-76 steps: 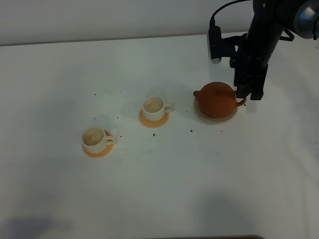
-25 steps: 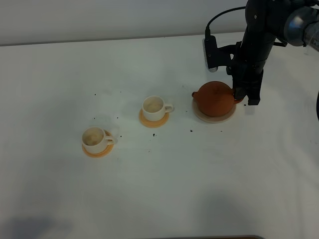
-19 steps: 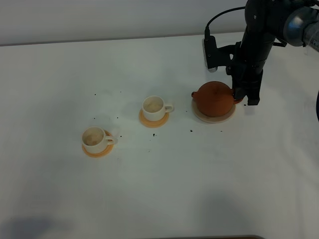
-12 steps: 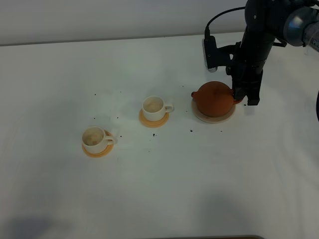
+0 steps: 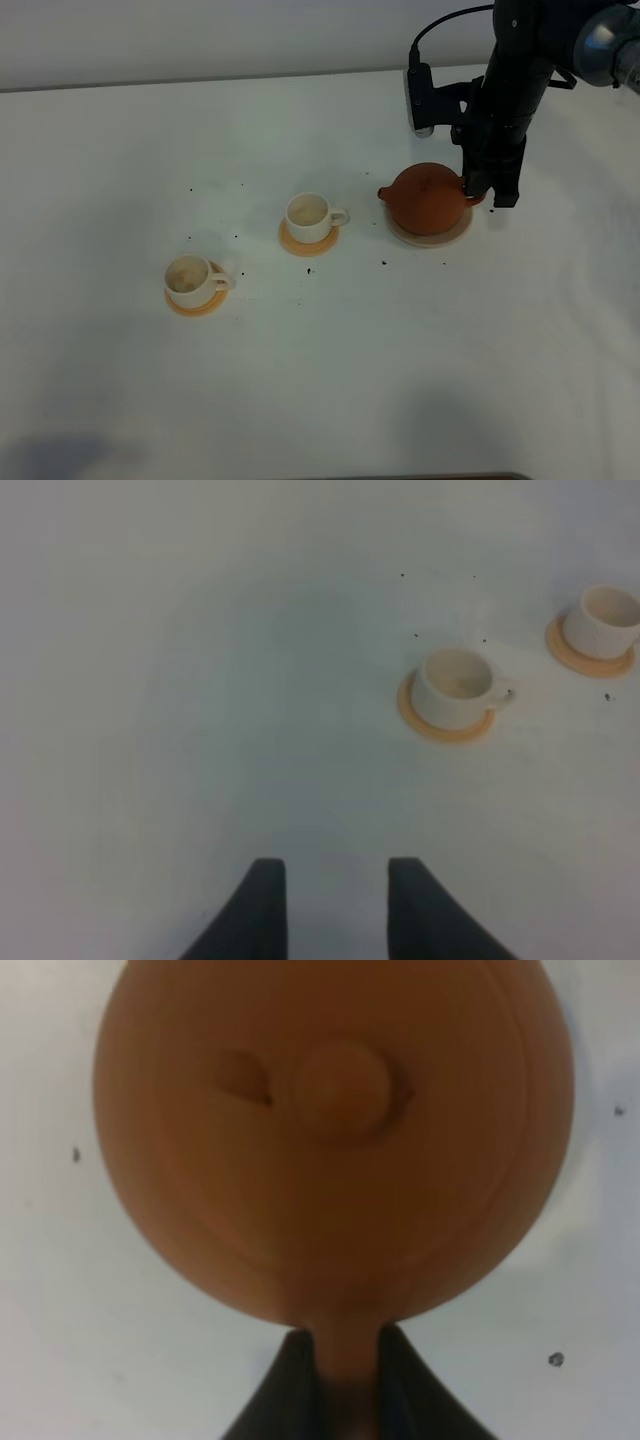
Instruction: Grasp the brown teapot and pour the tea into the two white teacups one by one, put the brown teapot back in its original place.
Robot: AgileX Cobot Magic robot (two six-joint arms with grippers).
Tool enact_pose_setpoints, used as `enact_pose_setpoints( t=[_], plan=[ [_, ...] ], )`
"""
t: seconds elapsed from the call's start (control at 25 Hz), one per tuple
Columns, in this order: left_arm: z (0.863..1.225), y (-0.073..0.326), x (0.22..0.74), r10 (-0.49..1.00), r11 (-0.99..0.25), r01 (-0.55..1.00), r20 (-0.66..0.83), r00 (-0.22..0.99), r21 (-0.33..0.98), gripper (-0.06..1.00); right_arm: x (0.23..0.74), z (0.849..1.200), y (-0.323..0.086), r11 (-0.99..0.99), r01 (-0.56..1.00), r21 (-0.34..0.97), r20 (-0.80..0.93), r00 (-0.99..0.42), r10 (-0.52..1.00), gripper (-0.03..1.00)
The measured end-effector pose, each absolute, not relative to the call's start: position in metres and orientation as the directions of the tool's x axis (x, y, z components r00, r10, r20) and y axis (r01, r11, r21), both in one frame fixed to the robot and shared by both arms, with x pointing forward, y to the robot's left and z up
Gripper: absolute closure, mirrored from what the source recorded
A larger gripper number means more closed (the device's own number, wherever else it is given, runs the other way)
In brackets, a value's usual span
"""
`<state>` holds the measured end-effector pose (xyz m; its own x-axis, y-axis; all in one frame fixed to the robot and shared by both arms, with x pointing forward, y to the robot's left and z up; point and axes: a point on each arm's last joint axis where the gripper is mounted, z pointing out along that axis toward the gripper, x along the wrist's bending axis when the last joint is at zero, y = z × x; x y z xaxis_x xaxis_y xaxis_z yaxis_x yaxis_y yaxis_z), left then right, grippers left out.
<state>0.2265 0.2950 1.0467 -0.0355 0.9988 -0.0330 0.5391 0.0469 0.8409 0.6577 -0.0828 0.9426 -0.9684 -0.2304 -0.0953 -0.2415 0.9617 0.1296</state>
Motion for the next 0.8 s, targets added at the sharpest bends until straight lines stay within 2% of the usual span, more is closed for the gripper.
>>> enact_pose_setpoints(
  t=[0.64,0.8],
  plan=[
    [1.047,0.295,0.226,0.999,0.047,0.539,-0.033,-0.035,0.841,0.69,0.659,0.935,-0.086,0.975,-0.202,0.093,-0.077,-0.978,-0.195,0.88],
    [1.047,0.295,0.226,0.999,0.047,0.539,-0.033,-0.035,0.841,0.69,0.660,0.930,-0.086,0.976,-0.204,0.081,-0.072,-0.977,-0.198,0.84]
  ],
)
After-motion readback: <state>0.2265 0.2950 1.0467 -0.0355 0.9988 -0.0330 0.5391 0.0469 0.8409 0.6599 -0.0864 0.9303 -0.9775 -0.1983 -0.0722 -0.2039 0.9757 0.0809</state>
